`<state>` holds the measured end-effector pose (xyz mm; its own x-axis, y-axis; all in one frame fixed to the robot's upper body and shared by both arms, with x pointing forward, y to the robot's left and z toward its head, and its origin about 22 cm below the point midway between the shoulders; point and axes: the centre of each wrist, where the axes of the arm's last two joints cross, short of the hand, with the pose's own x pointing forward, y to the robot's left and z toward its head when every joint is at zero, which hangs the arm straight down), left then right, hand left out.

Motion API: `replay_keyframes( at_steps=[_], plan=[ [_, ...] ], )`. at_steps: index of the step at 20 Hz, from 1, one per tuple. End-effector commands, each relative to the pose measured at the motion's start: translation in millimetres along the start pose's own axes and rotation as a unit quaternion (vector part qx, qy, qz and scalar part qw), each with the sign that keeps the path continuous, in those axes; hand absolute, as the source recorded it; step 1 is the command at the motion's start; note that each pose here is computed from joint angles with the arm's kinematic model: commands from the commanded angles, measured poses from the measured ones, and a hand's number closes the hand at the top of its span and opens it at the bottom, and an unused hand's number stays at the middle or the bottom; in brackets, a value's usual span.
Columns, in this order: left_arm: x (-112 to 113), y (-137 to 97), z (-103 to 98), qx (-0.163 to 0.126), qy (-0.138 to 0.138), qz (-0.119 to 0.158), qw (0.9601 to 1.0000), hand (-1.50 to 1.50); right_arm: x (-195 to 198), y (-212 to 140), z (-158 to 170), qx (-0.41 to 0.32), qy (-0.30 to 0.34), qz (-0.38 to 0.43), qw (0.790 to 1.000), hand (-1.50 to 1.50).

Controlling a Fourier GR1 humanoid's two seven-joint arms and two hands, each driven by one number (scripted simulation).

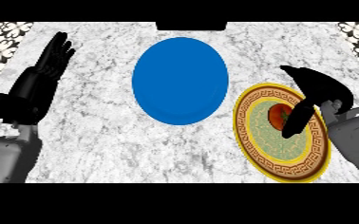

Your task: Pick the tomato from the plate and place it in the plate

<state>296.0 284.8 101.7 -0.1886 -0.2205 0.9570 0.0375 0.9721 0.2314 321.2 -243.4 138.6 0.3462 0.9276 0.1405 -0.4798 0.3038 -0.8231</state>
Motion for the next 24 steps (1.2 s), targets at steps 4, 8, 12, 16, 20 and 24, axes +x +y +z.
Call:
replay_keyframes(
  at_steps=[4, 8, 12, 16, 20, 24],
  plan=[
    [-10, -12, 5, -0.001, -0.006, -0.005, 1.0, 0.0, -8, 24, -23, 0.037, 0.029, 0.014, 0.999, -1.5],
    [4, -7, -10, 0.008, -0.001, 0.002, 1.0, 0.0, -13, 26, -26, 0.051, 0.045, 0.013, 0.998, -1.5],
    [5, -6, 0, 0.006, -0.005, -0.011, 0.9999, 0.0, -15, 58, -30, 0.051, 0.064, 0.039, 0.996, -1.5],
    [0, 1, -11, 0.006, 0.001, 0.001, 1.0, 0.0, -8, 25, -53, 0.016, 0.027, 0.009, 0.999, 1.5],
    [3, -6, 8, 0.004, 0.0, -0.004, 1.0, 0.0, -14, 44, -41, -0.084, 0.002, 0.039, 0.996, 1.5],
    [-5, 14, 10, 0.032, 0.025, -0.007, 0.9992, 0.0, -40, 115, -15, -0.09, 0.169, -0.037, 0.981, 1.5]
  ],
)
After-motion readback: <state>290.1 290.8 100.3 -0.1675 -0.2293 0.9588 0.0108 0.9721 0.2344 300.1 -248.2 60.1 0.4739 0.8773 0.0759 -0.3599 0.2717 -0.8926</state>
